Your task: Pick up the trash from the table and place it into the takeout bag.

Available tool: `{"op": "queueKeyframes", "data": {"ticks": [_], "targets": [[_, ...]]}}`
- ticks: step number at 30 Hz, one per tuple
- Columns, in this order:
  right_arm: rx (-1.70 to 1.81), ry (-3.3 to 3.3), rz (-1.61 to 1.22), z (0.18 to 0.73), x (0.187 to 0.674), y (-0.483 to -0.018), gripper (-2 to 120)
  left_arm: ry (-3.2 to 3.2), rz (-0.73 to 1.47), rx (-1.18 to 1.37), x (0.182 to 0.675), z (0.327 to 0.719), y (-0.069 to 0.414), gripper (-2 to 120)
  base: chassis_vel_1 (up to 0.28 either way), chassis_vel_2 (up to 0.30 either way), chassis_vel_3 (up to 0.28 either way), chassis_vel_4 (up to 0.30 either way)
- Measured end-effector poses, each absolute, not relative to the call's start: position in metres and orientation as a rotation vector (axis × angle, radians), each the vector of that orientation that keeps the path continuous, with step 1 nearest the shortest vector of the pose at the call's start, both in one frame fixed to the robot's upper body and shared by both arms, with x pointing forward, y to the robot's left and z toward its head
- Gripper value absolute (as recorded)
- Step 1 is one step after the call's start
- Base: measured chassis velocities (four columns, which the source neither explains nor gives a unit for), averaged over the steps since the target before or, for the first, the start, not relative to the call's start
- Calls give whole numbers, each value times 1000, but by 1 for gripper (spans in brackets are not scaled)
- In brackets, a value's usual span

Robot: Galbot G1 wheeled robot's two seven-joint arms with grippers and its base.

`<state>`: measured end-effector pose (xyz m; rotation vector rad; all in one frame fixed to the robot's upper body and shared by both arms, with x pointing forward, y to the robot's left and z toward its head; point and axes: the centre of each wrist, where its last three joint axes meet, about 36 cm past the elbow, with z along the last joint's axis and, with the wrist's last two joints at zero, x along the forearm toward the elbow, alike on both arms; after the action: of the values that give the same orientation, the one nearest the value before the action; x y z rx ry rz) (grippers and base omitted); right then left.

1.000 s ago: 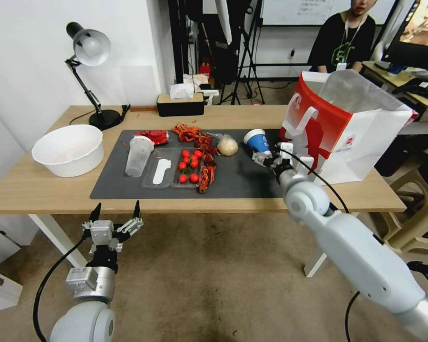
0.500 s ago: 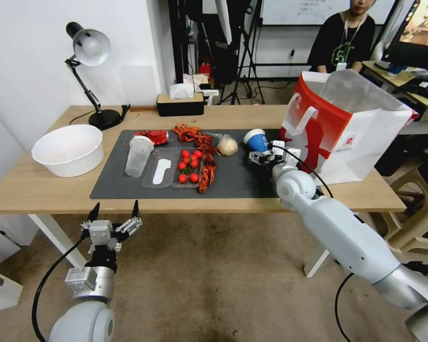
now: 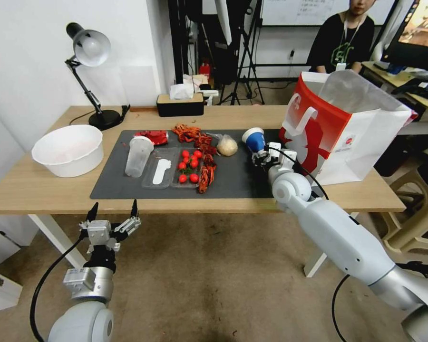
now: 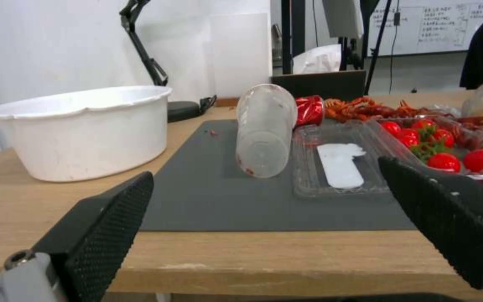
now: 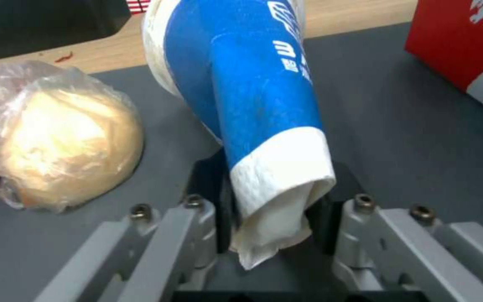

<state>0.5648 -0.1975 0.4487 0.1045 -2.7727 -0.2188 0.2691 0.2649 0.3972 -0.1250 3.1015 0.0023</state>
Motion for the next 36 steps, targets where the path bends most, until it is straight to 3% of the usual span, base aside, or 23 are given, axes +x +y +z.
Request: {"op": "queueKeyframes", "data": {"ticks": [9, 22, 29, 31, 36], "targets": [[237, -2892, -273, 501, 525, -196, 3, 3101, 2, -123, 270, 397, 264, 100, 0, 0, 0, 0], [386, -3143, -365, 607, 467, -230, 3, 3104, 0, -108, 271, 395, 260, 100, 0, 0, 0, 0], [236, -3252, -380, 657, 465, -265, 3, 3107, 2, -102, 271, 394, 258, 100, 0, 0, 0, 0], [19, -3261, -357, 677, 473, -292, 3, 3109, 2, -96, 271, 394, 256, 100, 0, 0, 0, 0], [-119, -3240, -342, 685, 480, -314, 3, 3111, 3, -90, 271, 393, 254, 100, 0, 0, 0, 0]]}}
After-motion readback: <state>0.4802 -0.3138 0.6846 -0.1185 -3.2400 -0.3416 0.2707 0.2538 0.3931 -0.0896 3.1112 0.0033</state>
